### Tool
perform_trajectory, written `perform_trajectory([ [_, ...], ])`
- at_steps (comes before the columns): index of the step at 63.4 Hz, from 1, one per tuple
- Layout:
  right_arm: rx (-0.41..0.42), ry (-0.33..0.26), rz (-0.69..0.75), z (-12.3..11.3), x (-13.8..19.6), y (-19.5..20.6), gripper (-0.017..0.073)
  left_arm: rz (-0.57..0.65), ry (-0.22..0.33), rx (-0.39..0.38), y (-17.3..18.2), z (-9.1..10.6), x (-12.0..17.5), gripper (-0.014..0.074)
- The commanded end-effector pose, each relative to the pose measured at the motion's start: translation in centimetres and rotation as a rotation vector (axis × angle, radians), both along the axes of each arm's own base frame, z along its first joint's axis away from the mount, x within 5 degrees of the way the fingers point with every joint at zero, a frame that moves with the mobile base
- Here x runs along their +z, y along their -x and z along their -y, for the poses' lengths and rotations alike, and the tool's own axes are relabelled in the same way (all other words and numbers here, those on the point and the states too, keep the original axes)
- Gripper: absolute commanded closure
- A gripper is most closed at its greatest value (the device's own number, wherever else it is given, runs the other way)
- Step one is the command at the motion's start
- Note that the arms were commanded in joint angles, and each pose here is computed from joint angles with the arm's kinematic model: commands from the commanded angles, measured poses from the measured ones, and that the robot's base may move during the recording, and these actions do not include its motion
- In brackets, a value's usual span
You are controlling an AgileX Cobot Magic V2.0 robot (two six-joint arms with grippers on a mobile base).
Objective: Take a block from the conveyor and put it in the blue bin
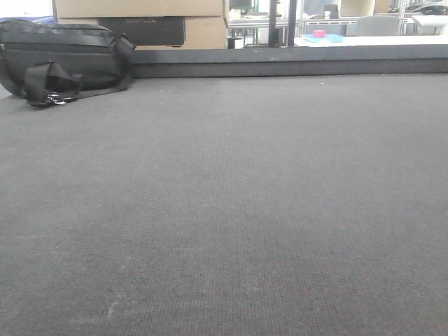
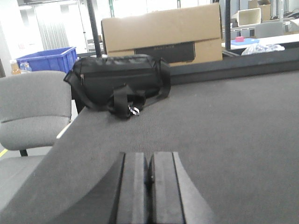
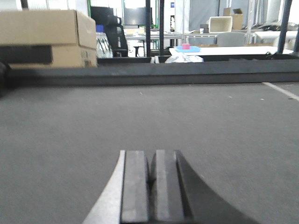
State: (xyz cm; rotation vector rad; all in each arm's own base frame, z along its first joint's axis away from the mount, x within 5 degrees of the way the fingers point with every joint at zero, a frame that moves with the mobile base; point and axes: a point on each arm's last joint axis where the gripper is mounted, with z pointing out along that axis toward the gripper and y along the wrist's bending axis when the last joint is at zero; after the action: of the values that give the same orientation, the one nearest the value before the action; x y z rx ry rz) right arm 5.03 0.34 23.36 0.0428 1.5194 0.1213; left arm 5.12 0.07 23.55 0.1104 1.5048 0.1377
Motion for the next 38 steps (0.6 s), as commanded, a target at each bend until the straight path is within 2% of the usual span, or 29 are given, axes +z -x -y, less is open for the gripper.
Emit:
perform_trajectory([
  [1, 0.018, -0.028, 0.001, -0.2, 2.1, 0.4, 0.0721, -0.005, -0.001, 0.008, 0.9, 0.0, 3.1, 0.0705],
  [11, 0.066, -0.011, -0.191, -0.6, 5.1, 0.2, 0.0721, -0.238, 0.003, 0.011, 0.8, -0.1, 7.0, 0.0705],
  [17, 0.087, -0.004, -0.313, -0.8, 7.0, -0.9, 0.0721, -0.368, 0.005, 0.012, -0.7, -0.1, 9.1, 0.0705],
  [23, 0.1, 0.012, -0.47, -1.0, 8.0, -2.8, 0.0721, -0.543, 0.008, 0.013, -3.4, -0.1, 9.9, 0.0705],
  [31, 0.105, 0.061, -0.715, -0.9, 8.2, -6.2, 0.0721, -0.782, 0.052, -0.01, -7.4, 0.1, 9.7, 0.0705],
  [38, 0.112, 0.092, -0.914, -0.8, 7.8, -8.7, 0.0721, -0.848, 0.117, -0.042, -10.5, 0.5, 9.7, 0.0705],
])
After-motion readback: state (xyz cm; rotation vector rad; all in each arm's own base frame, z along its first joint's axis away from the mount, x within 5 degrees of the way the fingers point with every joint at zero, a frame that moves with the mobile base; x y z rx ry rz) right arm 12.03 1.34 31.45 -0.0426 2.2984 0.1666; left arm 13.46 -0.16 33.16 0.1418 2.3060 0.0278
